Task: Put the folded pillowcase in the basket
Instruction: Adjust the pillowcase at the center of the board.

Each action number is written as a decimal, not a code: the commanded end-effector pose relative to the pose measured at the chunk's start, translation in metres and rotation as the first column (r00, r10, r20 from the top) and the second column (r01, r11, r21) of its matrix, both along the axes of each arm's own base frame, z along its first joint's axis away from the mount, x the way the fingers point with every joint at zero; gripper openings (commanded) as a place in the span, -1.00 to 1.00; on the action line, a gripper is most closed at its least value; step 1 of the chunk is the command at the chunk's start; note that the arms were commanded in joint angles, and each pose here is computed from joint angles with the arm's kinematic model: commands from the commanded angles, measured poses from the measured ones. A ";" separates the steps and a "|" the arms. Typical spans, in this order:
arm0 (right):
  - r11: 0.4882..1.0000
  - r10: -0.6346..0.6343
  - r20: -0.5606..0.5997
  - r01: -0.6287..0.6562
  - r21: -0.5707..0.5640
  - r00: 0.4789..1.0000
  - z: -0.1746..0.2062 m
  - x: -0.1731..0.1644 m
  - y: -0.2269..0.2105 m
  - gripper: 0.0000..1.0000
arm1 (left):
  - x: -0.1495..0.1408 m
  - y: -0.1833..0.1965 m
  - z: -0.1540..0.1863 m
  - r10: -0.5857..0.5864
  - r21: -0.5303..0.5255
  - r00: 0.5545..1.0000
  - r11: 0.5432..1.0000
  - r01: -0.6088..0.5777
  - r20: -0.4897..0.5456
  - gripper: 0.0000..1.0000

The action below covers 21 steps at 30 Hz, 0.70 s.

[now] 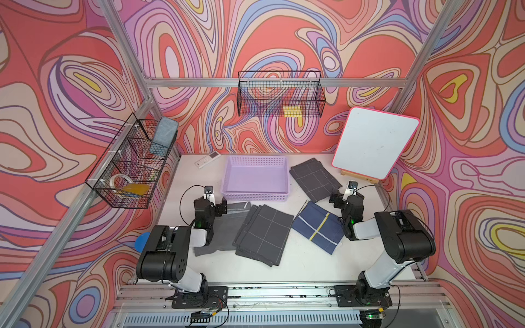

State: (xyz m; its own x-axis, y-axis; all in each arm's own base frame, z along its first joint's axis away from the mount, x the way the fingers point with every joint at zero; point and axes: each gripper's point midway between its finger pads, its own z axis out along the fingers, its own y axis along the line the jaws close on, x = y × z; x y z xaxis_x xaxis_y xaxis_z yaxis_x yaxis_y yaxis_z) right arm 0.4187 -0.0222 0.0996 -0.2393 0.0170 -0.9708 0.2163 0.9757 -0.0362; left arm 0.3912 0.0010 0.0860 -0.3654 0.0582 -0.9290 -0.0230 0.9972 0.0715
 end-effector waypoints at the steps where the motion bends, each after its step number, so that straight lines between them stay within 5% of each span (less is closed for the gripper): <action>1: 1.000 -0.006 0.005 0.006 0.007 1.000 0.002 0.003 -0.002 0.96 | 0.000 -0.002 0.003 -0.024 0.000 1.000 1.000 0.024 0.014 0.98; 21: 1.000 -0.005 0.005 0.005 0.008 1.000 0.001 0.003 -0.002 0.96 | 0.001 0.000 0.003 -0.013 0.004 1.000 1.000 0.013 0.007 0.98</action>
State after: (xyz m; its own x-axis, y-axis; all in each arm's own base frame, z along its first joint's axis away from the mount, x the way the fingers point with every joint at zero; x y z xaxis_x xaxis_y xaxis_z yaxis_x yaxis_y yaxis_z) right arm 0.4187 -0.0222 0.0996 -0.2393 0.0170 -0.9708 0.2163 0.9757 -0.0362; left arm 0.3912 -0.0011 0.0861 -0.3641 0.0582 -0.9295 -0.0121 0.9977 0.0672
